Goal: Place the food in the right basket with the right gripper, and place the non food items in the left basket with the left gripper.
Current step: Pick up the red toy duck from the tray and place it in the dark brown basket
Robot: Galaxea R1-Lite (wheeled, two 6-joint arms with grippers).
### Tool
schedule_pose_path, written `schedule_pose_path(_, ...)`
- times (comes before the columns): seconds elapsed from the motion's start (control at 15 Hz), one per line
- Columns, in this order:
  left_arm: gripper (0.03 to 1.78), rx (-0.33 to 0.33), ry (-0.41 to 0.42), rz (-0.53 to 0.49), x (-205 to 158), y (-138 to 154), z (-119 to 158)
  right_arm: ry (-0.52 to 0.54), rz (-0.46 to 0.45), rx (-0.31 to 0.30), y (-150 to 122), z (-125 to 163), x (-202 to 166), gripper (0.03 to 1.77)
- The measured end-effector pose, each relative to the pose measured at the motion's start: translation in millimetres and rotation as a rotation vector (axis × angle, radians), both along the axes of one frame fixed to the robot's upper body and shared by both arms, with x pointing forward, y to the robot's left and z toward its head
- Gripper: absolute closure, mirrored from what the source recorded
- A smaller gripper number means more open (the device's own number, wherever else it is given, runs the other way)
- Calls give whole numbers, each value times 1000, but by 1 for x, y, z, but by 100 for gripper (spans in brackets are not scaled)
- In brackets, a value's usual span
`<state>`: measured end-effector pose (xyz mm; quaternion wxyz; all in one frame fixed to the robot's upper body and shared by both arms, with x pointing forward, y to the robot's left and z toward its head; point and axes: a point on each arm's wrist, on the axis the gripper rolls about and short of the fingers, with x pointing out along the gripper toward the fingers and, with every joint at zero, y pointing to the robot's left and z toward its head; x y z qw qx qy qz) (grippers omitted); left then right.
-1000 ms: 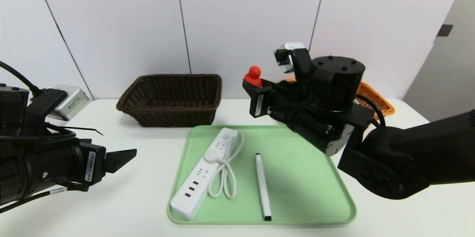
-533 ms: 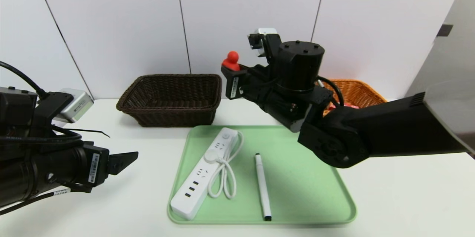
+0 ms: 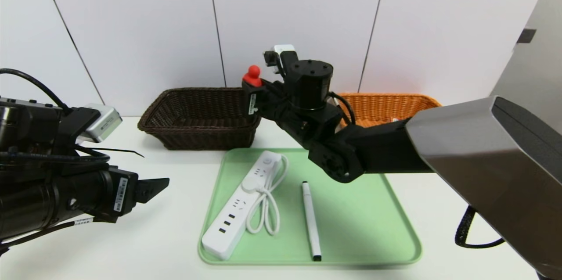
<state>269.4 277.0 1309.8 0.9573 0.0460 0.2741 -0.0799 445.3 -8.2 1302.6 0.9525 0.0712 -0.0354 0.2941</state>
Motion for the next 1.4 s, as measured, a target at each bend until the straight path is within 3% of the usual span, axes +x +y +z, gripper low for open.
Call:
schedule_pose_path(0.6,12,1,5,-1,4,-2,0,29,24,-27,34,-26,29,123)
schedule_pose_path(1.4,12,1,6,-18,4,-5,0,46,21,-43,38,-42,34,123)
